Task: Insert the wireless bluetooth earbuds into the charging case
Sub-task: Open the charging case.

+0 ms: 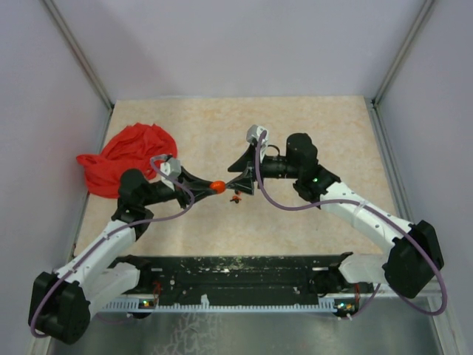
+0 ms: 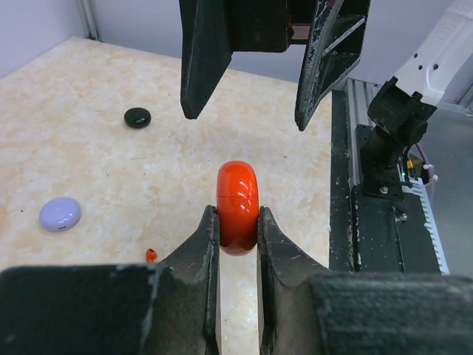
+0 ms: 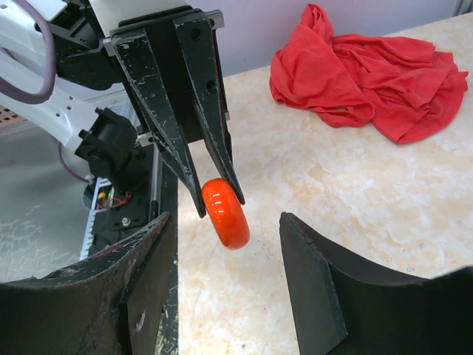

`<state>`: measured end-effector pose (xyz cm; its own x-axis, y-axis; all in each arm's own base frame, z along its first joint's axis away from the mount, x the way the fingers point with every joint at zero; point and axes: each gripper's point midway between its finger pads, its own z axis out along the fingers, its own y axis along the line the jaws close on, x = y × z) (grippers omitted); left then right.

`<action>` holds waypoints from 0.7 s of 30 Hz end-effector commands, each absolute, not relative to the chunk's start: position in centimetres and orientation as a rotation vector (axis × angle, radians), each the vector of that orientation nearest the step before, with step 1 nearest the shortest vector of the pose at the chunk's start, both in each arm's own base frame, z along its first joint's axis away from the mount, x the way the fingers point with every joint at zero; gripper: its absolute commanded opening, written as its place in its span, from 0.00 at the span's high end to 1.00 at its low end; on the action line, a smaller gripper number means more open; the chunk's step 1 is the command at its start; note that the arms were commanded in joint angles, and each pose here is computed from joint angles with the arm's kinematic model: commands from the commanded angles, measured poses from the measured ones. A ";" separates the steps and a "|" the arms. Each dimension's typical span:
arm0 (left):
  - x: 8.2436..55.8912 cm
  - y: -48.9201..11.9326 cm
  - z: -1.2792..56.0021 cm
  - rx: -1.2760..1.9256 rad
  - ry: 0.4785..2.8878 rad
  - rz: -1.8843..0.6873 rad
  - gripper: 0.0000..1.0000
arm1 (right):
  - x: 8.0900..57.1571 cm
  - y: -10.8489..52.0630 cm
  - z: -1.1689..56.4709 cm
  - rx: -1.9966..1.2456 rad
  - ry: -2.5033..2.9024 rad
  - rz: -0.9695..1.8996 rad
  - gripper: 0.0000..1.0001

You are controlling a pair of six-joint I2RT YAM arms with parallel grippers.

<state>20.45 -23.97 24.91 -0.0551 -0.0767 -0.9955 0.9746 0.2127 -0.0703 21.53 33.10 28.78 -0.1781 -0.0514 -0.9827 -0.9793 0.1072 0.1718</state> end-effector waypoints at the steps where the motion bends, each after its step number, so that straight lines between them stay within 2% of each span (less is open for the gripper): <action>1: 20.0 -24.0 25.5 0.988 1.243 -1.130 0.99 | 21.5 32.9 30.8 -1.085 1.340 1.221 0.41; 21: 19.9 -24.0 25.7 0.964 1.230 -1.141 0.99 | 21.8 32.6 30.4 -1.055 1.345 1.232 0.39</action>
<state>20.20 -24.01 25.25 -0.0395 -0.0992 -0.9943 0.9775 0.2027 -0.0590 21.87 32.87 28.31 -0.1924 -0.0344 -0.9807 -0.9751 0.1191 0.1871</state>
